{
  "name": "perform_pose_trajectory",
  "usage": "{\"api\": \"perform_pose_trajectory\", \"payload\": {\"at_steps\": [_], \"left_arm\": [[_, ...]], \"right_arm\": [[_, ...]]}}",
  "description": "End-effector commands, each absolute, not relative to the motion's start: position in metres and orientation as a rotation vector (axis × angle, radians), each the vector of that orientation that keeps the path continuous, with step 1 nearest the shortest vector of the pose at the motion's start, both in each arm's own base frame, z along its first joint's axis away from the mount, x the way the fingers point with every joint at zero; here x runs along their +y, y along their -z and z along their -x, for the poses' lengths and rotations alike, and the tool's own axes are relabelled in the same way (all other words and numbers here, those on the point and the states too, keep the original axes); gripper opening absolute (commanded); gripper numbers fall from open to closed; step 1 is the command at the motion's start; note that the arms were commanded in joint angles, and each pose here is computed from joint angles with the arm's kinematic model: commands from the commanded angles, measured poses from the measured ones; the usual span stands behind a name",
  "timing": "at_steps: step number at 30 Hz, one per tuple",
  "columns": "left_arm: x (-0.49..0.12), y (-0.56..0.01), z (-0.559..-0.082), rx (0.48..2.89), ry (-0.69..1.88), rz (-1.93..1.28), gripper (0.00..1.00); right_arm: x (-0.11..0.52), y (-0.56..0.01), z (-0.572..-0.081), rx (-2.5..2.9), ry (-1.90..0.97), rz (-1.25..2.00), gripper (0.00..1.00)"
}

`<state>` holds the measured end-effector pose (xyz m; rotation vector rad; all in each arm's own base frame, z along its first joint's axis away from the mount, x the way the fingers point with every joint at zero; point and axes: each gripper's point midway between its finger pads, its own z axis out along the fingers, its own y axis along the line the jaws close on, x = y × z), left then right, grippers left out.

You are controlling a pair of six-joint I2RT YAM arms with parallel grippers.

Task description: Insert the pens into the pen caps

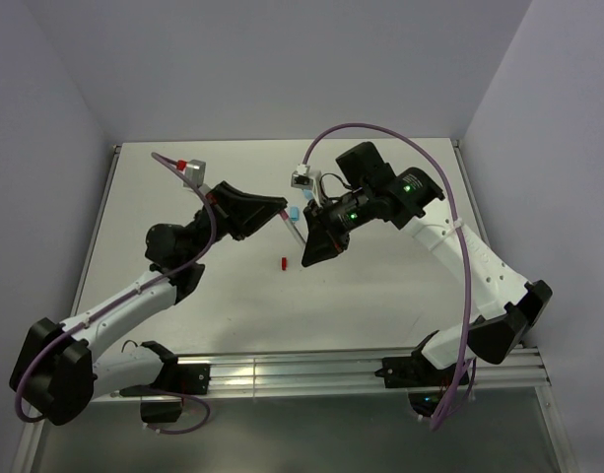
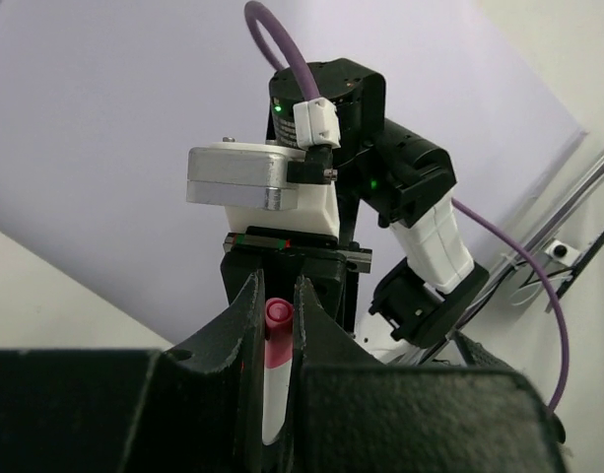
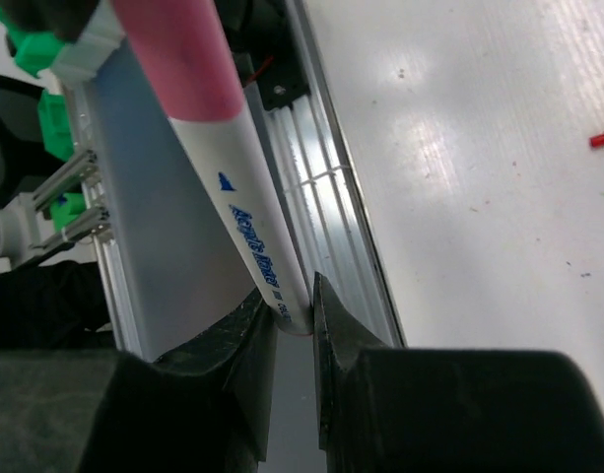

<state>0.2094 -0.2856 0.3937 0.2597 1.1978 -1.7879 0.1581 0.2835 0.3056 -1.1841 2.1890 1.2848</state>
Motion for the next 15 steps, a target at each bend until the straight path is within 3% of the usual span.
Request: {"api": "perform_pose_trajectory", "payload": {"at_steps": [1, 15], "left_arm": [[-0.323, -0.269, -0.103, 1.789, 2.045, -0.774, 0.0], [-0.327, -0.264, -0.11, 1.844, 2.056, -0.694, 0.0]], "right_arm": [[0.322, -0.452, -0.245, 1.428, -1.081, 1.074, 0.0], [0.319, -0.457, -0.257, 1.451, -1.031, 1.012, 0.0]]}}
